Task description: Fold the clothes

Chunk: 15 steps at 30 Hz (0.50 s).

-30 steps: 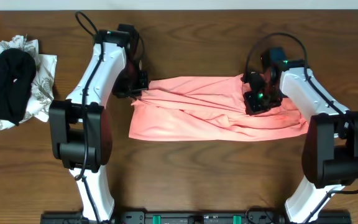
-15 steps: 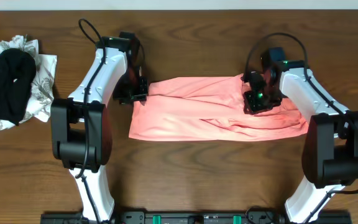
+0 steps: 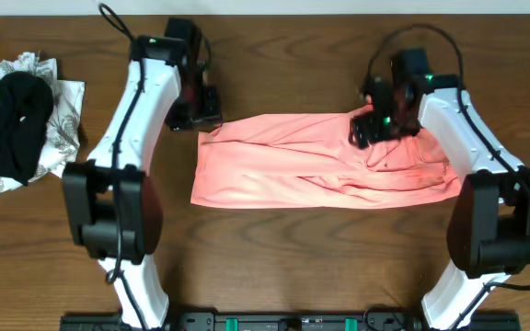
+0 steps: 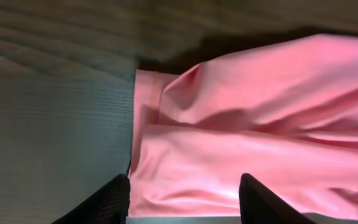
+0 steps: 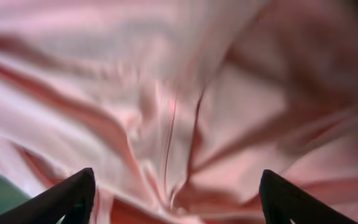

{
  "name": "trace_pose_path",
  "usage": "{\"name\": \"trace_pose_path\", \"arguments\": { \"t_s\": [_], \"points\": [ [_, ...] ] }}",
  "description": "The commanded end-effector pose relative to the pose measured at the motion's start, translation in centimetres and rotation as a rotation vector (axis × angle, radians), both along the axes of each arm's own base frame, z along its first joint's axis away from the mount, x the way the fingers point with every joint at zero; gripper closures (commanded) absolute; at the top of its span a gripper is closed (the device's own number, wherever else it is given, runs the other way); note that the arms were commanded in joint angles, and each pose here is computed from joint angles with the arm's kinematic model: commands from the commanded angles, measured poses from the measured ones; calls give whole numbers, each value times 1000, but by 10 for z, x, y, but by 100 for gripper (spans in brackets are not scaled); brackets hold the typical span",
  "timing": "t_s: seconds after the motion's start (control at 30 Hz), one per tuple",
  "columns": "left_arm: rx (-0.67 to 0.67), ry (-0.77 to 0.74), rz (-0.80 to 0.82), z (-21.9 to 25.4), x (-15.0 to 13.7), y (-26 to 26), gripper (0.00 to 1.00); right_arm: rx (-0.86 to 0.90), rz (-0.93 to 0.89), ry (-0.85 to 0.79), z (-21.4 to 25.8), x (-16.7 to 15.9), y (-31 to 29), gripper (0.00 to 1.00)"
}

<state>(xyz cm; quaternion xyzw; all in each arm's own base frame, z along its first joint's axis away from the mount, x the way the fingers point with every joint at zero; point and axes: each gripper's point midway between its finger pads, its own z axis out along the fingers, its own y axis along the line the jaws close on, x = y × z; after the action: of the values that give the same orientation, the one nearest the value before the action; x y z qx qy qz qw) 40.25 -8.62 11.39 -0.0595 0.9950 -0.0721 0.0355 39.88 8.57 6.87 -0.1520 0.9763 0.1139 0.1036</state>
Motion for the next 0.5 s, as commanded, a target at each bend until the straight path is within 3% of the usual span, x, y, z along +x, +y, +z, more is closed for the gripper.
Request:
{"name": "trace_pose_path", "arguments": {
  "t_s": [0.0, 0.2, 0.47],
  "points": [
    [-3, -29, 8, 10, 3, -5, 43, -29, -10, -59, 9, 13, -6, 15],
    [-28, 26, -27, -15, -10, -32, 48, -209, -132, -122, 9, 31, -43, 14],
    [-35, 11, -108, -25, -16, -65, 49, -233, -461, -120, 11, 37, -90, 30]
  ]
}}
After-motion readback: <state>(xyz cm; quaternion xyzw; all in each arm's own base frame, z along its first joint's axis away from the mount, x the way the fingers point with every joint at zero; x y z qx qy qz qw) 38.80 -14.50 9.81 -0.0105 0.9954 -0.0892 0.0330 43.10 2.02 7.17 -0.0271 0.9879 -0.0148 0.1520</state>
